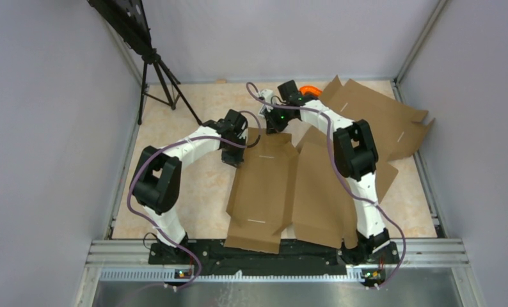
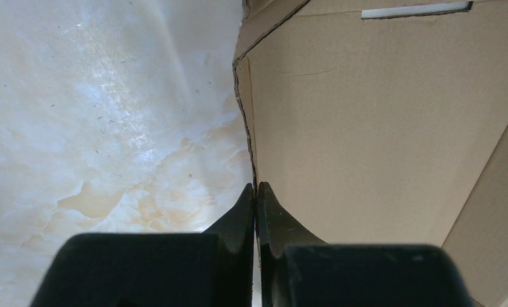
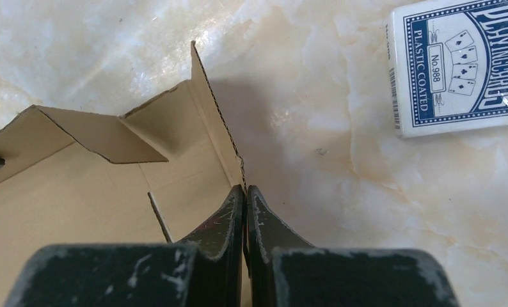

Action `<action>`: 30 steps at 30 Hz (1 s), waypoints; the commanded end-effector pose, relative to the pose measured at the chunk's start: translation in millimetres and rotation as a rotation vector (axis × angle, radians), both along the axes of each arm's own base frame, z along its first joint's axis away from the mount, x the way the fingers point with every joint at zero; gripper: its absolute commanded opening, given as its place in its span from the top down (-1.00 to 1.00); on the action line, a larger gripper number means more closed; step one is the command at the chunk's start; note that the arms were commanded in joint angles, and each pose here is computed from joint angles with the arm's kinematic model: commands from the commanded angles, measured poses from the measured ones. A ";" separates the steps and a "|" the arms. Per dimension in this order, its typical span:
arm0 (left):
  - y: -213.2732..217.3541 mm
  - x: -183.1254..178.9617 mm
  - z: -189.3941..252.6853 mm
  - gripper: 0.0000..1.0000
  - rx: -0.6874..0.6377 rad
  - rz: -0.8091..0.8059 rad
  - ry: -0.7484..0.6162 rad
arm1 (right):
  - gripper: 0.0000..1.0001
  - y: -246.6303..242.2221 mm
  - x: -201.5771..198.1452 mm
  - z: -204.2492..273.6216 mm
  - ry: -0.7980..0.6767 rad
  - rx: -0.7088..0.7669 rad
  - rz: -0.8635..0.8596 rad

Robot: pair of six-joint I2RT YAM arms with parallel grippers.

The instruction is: Fold the paper box

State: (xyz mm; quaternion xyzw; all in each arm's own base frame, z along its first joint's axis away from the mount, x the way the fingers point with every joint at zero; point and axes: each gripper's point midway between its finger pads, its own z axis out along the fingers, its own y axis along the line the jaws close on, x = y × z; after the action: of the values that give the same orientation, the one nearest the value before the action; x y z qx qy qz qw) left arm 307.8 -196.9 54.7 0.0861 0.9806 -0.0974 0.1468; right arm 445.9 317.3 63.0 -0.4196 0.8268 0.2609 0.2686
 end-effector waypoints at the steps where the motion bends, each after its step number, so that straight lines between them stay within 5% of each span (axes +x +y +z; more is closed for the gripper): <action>1: -4.3 -1.8 -2.0 1.00 -0.017 -0.011 0.006 | 1.00 8.2 7.2 48.9 -0.140 0.023 -0.007; 15: -2.0 2.0 -3.2 1.00 -0.001 0.024 -0.001 | 1.00 13.8 -35.1 94.6 -0.236 0.098 0.007; 30: -3.0 5.8 -0.9 1.00 -0.013 0.060 -0.023 | 1.00 20.2 -85.6 96.0 -0.159 0.194 0.029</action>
State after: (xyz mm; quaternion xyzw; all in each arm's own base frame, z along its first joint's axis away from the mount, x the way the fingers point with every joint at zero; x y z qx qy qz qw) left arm 309.1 -196.6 54.4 0.0684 0.9820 -0.0937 0.1491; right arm 377.9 320.2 125.7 -0.4232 0.7914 0.2704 0.3485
